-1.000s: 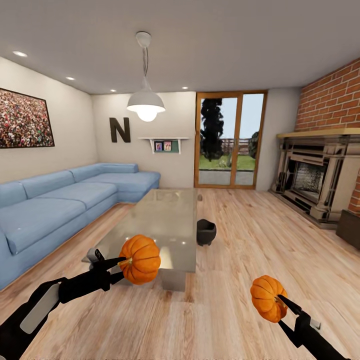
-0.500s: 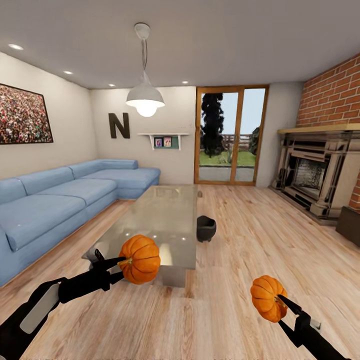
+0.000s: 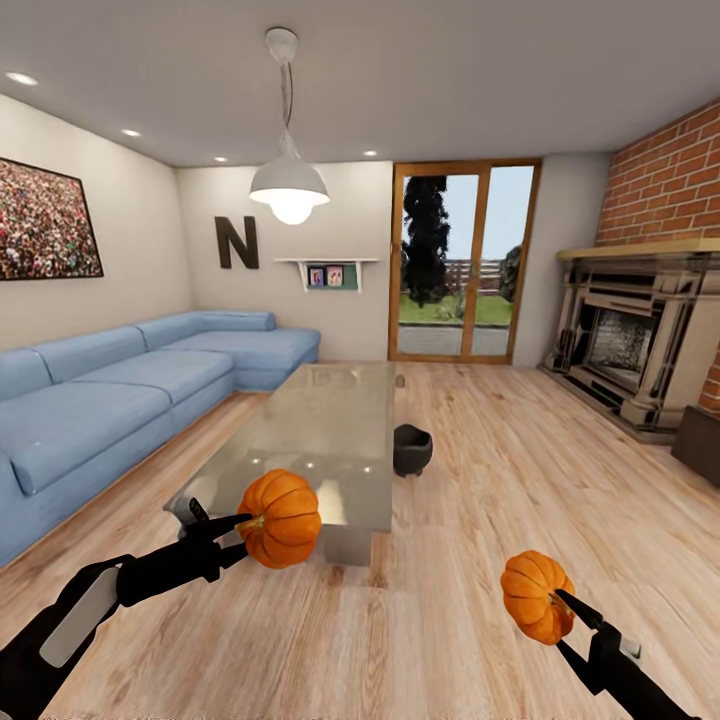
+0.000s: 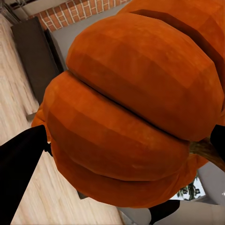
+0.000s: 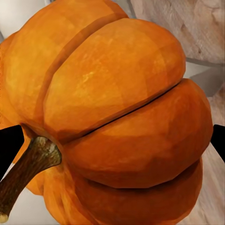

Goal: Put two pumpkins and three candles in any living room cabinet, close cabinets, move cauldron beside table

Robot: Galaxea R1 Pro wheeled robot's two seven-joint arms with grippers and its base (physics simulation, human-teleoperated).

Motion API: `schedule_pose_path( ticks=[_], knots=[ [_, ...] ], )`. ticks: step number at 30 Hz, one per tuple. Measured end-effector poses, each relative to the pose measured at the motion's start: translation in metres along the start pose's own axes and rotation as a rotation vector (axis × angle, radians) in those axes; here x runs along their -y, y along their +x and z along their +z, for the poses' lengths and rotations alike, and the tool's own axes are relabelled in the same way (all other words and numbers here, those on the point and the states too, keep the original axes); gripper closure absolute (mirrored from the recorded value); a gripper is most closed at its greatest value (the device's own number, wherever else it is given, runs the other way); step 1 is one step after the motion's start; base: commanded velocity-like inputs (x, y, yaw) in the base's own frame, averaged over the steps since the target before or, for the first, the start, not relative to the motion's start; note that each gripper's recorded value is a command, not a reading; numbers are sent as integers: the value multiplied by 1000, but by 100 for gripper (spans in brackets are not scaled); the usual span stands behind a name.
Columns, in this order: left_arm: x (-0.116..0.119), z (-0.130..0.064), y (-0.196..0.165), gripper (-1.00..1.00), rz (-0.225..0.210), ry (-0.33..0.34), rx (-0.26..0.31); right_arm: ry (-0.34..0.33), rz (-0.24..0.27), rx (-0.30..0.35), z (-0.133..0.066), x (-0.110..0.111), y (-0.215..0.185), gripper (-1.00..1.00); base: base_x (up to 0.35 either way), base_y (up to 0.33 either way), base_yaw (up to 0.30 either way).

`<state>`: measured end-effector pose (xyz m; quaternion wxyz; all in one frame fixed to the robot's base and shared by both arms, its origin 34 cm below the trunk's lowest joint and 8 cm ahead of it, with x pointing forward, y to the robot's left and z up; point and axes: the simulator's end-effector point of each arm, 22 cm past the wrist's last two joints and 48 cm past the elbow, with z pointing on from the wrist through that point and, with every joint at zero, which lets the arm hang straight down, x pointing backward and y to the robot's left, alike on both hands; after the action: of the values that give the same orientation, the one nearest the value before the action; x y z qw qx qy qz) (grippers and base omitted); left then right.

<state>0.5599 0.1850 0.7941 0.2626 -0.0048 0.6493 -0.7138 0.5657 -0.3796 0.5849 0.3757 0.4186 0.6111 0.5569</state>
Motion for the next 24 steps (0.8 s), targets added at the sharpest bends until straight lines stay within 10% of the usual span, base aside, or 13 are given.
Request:
schedule_pose_path(
  ticks=[24],
  knots=[
    [-18,0,2,100,-37,-12,-1,37,9,2,0,18,1,100,0,-71,60]
  ],
)
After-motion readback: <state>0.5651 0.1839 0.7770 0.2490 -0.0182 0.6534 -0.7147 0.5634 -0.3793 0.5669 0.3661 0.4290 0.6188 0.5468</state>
